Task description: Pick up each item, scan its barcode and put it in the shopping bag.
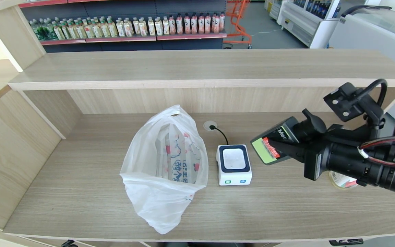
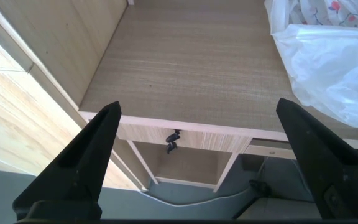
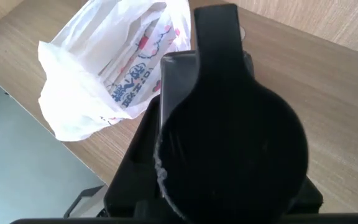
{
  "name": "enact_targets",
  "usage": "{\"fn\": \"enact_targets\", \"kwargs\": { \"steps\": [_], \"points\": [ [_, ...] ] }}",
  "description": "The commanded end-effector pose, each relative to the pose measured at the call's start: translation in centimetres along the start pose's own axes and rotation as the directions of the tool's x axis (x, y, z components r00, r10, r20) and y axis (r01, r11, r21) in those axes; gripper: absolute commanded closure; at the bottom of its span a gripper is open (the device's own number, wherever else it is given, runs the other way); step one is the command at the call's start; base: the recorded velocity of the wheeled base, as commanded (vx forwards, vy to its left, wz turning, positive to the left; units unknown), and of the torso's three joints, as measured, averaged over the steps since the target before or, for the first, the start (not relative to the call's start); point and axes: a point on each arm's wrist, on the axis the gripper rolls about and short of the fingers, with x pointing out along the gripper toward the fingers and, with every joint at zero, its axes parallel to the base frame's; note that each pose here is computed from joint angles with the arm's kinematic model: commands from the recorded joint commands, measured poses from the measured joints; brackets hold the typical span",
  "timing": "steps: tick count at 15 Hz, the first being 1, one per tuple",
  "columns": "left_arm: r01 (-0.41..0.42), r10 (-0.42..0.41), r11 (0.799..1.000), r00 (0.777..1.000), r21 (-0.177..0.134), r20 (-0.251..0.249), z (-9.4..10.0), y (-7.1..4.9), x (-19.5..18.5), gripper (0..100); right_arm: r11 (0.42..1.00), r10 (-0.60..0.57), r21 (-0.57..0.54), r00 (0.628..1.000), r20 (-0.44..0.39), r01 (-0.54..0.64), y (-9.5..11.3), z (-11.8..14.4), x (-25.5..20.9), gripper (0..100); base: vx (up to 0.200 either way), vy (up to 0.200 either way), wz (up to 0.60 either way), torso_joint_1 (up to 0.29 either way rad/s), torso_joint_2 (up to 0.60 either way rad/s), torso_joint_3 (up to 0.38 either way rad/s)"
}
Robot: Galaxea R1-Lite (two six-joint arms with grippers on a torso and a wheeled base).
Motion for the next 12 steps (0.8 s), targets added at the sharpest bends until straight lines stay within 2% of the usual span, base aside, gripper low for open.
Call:
{"fn": "enact_targets", "kwargs": {
  "steps": [1, 2, 5, 11, 12],
  "points": [
    [0.0, 0.0, 1.0, 1.0, 0.0, 0.0, 0.0, 0.0, 0.0, 0, 1.0, -0.013, -0.001, 1.0, 0.02, 0.013, 0.0, 0.2, -1.2, 100, 0.0, 0.0, 0.0, 0.0, 0.0, 0.0],
    [0.0, 0.0, 1.0, 1.0, 0.0, 0.0, 0.0, 0.0, 0.0, 0, 1.0, -0.022, 0.0, 1.0, -0.005, 0.022, 0.1, -0.5, -1.3, 100, 0.0, 0.0, 0.0, 0.0, 0.0, 0.0],
    [0.0, 0.0, 1.0, 1.0, 0.0, 0.0, 0.0, 0.0, 0.0, 0, 0.999, -0.054, 0.007, 0.998, -0.029, 0.054, -0.6, -0.9, -0.8, 100, -0.2, 0.0, 0.0, 0.007, 0.01, 0.005],
    [0.0, 0.0, 1.0, 1.0, 0.0, 0.0, 0.0, 0.0, 0.0, 0, 0.991, -0.041, 0.122, 0.997, -0.073, 0.049, -0.3, -2.1, -0.6, 100, 0.0, 0.0, 0.0, 0.0, 0.0, 0.0],
    [-0.002, 0.002, 1.0, 1.0, 0.0, -0.001, 0.0, 0.0, 0.0, 0, 0.988, -0.041, 0.144, 0.996, -0.078, 0.052, -0.3, -2.2, -0.5, 100, 0.0, 0.2, 0.0, 0.017, 0.01, 0.012]
  ]
}}
